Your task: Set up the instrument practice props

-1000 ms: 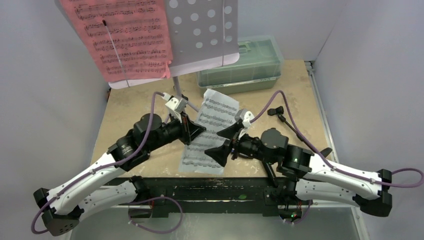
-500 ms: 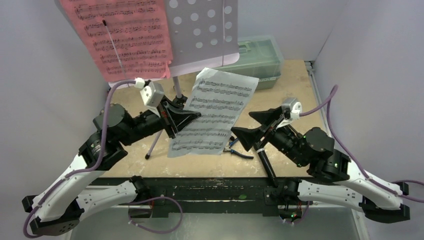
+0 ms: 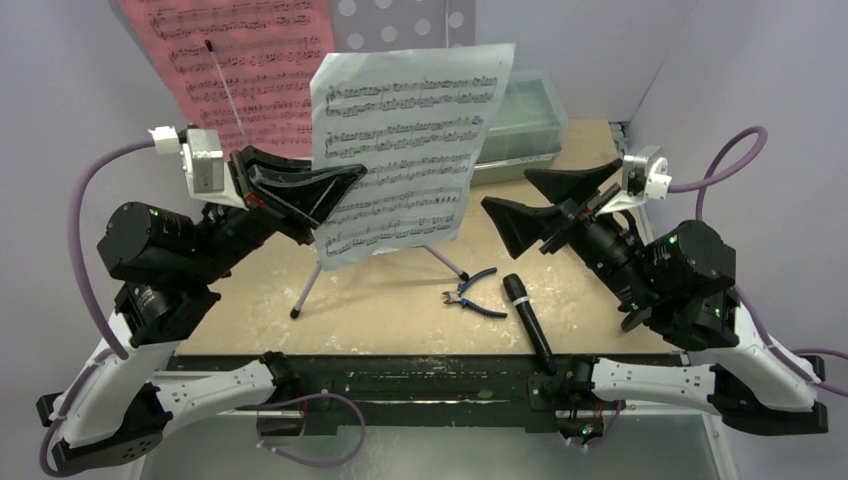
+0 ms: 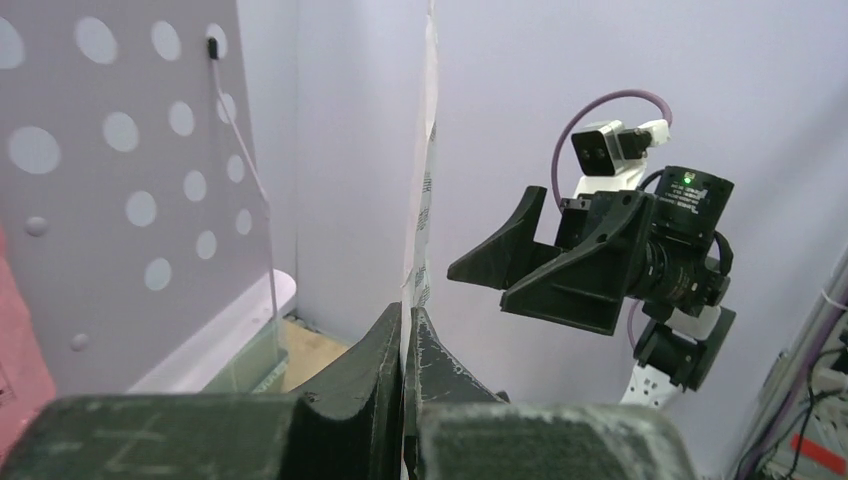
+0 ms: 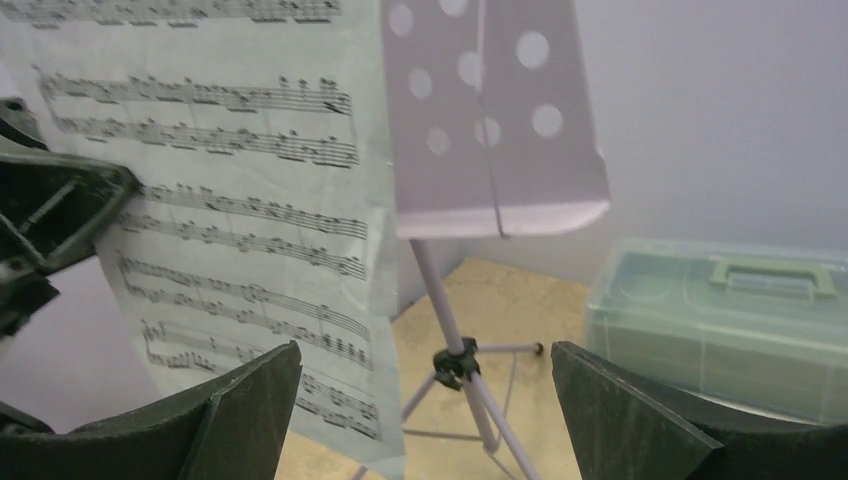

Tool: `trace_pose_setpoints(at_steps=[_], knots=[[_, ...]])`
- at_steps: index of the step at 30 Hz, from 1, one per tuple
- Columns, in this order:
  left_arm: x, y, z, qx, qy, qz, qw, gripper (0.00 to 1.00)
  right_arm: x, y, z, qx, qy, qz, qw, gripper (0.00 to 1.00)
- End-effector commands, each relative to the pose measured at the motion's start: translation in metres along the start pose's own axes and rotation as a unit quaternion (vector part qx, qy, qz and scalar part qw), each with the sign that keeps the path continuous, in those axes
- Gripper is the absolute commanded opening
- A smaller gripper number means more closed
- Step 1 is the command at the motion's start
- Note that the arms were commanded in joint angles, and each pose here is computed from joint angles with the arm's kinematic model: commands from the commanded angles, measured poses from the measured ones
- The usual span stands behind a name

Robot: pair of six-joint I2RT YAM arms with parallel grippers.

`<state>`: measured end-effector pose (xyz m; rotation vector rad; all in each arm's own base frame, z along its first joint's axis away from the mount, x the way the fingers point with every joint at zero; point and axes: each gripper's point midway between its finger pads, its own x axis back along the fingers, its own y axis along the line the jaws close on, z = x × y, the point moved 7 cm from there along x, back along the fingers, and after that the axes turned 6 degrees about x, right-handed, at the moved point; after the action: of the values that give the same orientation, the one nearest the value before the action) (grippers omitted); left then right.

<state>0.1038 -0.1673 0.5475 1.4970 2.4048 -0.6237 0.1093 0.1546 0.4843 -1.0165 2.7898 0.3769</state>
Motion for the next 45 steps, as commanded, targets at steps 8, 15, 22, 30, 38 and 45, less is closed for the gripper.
trace_pose_setpoints(at_steps=[8,15,22,30,38,45], knots=[[0.013,-0.001,-0.021,0.059,-0.087,-0.034,0.994,0.0,-0.048,0.047,-0.06,-0.019,0.004,-0.132,0.991,0.99],[0.033,-0.007,-0.024,0.083,-0.094,-0.031,0.992,0.0,-0.076,0.024,-0.044,-0.046,0.028,-0.178,0.983,0.99],[0.04,-0.016,-0.02,0.114,-0.078,-0.002,0.99,0.0,-0.079,0.028,-0.037,-0.086,0.043,-0.294,0.951,0.99],[0.042,-0.018,-0.012,0.139,-0.07,0.009,0.988,0.0,-0.07,0.04,-0.036,-0.15,0.026,-0.433,0.888,0.93],[0.035,-0.017,0.003,0.162,-0.053,0.019,0.985,0.0,-0.079,0.04,-0.036,-0.187,0.016,-0.432,0.882,0.69],[0.036,-0.015,0.007,0.169,-0.051,0.014,0.984,0.0,-0.081,0.04,-0.033,-0.208,0.003,-0.439,0.874,0.46]])
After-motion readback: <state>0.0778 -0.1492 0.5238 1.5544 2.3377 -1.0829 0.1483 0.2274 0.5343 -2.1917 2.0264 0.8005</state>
